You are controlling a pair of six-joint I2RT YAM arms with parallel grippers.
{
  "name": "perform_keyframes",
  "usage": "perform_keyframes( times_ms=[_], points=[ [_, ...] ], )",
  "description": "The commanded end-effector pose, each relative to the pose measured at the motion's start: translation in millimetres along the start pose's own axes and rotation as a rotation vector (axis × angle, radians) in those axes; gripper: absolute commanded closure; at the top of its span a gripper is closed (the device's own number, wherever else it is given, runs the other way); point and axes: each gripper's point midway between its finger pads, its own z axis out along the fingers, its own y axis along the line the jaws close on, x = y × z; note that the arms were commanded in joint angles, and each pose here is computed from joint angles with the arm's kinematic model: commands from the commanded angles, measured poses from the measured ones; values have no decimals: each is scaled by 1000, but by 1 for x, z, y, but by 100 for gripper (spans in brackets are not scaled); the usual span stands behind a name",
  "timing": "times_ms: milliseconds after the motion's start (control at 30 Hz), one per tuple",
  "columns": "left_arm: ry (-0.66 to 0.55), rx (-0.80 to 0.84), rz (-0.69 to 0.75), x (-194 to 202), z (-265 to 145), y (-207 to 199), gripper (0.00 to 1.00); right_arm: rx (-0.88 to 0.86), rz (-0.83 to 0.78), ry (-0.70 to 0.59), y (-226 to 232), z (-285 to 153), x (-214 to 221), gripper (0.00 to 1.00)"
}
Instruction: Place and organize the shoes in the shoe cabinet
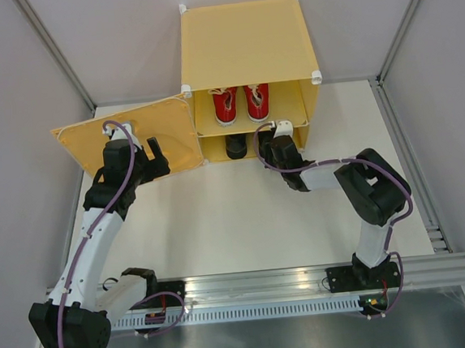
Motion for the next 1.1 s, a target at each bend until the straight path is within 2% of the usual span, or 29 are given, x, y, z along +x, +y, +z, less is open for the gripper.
perform_keyframes(
  times_ms=[0,333,800,1000,1067],
  points=[
    [-4,10,8,0,1,-1,2,2,29,-83,8,11,-31,51],
    [-4,9,8,0,2,-1,2,27,30,-98,4,20,-42,52],
    [0,7,9,1,2,-1,2,80,60,-68,-17,20,-29,52],
    [-3,10,9,0,2,-1,2,55,58,-61,-13,17,-29,45],
    [0,9,9,1,2,-1,2,38,63,-56,-11,14,-29,39]
  ],
)
